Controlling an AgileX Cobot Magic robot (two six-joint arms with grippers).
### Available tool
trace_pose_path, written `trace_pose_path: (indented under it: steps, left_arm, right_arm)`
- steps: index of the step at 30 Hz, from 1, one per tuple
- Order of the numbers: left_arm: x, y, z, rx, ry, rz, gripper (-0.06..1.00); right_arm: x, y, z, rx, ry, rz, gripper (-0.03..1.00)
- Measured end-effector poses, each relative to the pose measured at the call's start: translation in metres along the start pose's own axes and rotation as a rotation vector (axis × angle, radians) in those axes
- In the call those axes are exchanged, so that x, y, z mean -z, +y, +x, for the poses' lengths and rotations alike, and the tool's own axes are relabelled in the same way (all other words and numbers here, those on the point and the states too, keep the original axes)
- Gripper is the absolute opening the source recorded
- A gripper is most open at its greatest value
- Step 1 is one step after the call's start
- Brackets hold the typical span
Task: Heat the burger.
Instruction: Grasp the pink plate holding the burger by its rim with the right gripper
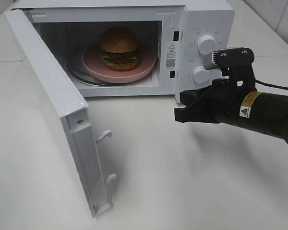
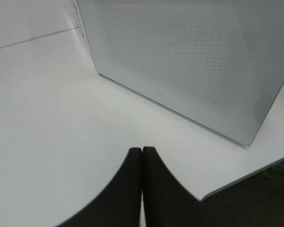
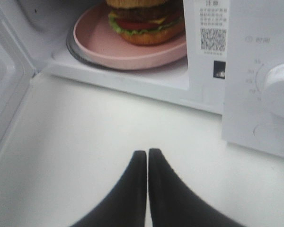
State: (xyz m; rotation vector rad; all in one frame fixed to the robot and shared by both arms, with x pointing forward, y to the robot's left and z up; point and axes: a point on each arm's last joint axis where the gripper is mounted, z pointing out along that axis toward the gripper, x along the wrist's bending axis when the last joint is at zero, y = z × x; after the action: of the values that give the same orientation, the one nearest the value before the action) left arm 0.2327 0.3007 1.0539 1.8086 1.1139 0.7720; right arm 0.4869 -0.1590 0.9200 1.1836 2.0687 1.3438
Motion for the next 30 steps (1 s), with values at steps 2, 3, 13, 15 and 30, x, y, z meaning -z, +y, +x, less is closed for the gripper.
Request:
trace_pose_path:
  steps: [2,3,13,15,30]
  left_arm:
    - [0.0,0.0,0.0,0.0,0.0,0.0,0.0]
    - [0.0,0.0,0.0,0.0,0.0,0.0,0.0]
    - [0.0,0.0,0.0,0.0,0.0,0.0,0.0]
    - [0.0,0.0,0.0,0.0,0.0,0.0,0.0]
    - [0.0,0.0,0.0,0.0,0.0,0.0,0.0]
  right_arm:
    - [0.009,0.001,0.0,0.034,-0.021,0.083,0.01]
    - [0.009,0.001,0.0,0.034,-0.021,0.083,0.01]
    - [0.028,0.034,-0.012,0.033,-0.196,0.322,0.01]
    - [0.028,0.037,-0.014,0.024,-0.215,0.35,0.01]
    - [0.039,0.066,0.013,-0.135,0.015,0.702,0.01]
